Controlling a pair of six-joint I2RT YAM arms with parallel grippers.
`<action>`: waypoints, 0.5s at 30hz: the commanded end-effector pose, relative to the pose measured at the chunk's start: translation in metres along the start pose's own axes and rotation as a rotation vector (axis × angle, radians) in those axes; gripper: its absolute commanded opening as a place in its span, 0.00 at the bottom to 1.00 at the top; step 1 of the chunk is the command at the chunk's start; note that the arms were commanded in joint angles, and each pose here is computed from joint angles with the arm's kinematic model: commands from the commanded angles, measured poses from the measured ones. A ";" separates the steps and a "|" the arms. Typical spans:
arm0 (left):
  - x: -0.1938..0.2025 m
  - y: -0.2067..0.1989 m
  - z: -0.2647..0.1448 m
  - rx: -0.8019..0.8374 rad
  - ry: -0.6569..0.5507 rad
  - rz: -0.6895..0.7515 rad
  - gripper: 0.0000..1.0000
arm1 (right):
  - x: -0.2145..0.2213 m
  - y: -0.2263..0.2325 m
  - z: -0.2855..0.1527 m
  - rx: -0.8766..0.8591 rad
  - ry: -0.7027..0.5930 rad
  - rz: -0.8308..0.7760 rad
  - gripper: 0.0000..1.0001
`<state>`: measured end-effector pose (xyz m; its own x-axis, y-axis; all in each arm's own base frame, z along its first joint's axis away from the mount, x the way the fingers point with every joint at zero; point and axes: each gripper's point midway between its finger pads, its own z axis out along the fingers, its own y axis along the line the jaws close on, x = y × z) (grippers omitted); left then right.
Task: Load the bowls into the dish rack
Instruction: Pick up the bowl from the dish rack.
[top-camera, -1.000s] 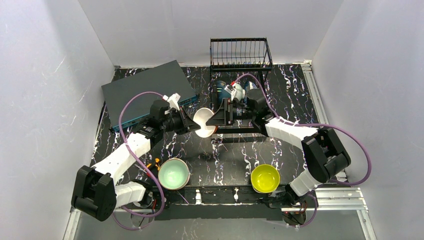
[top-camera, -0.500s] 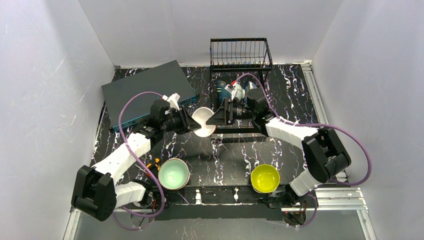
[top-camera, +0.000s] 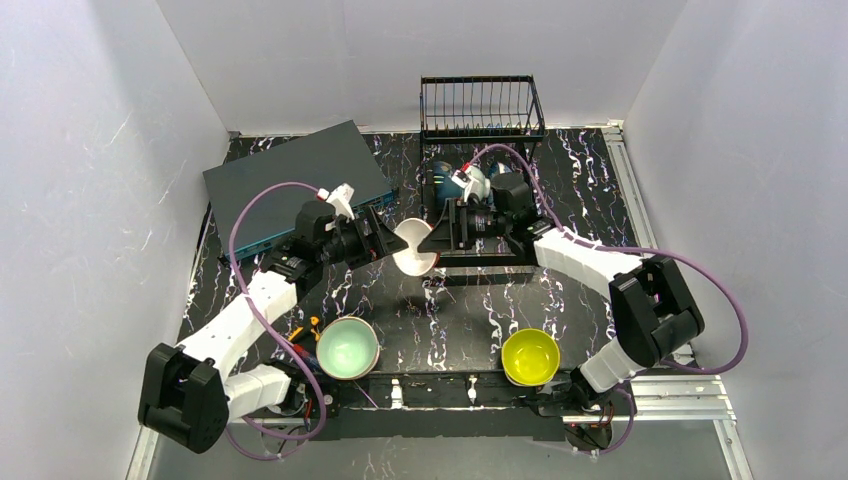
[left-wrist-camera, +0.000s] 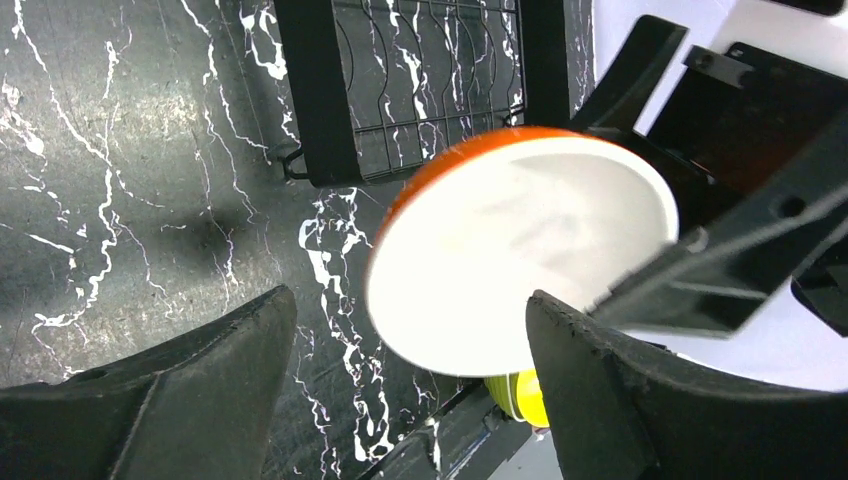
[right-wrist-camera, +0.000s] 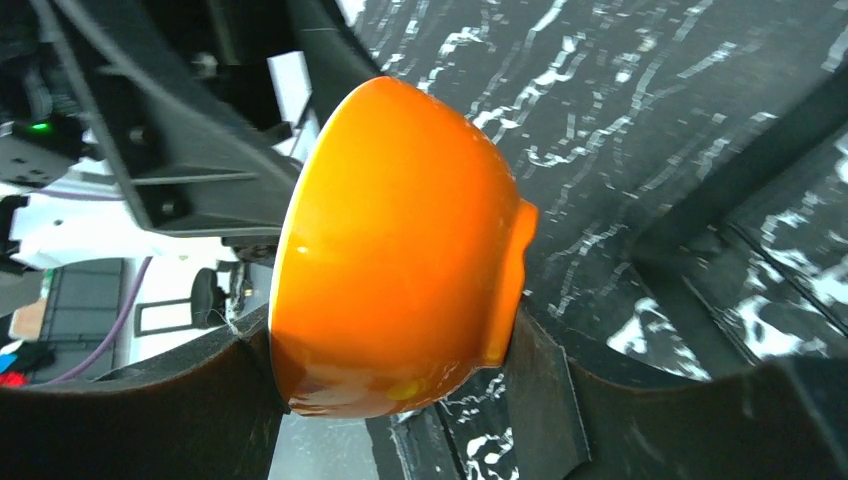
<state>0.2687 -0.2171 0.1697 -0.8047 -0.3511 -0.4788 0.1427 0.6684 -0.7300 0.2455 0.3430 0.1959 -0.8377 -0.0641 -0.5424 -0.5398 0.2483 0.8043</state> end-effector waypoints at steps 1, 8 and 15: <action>-0.005 -0.009 -0.008 0.033 -0.029 0.050 0.85 | -0.026 -0.003 -0.017 0.087 -0.066 -0.077 0.01; -0.019 -0.016 -0.009 0.044 -0.073 0.119 0.98 | -0.035 -0.035 -0.040 0.272 -0.106 -0.095 0.01; -0.065 -0.029 -0.001 -0.003 -0.067 0.209 0.98 | -0.052 -0.051 -0.074 0.419 -0.204 -0.096 0.01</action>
<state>0.2887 -0.2178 0.1899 -0.7680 -0.2906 -0.5707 0.2373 0.6986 -0.6750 0.2875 0.2806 0.1631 -0.8236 0.0108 -0.5670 -0.4620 0.5670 0.6819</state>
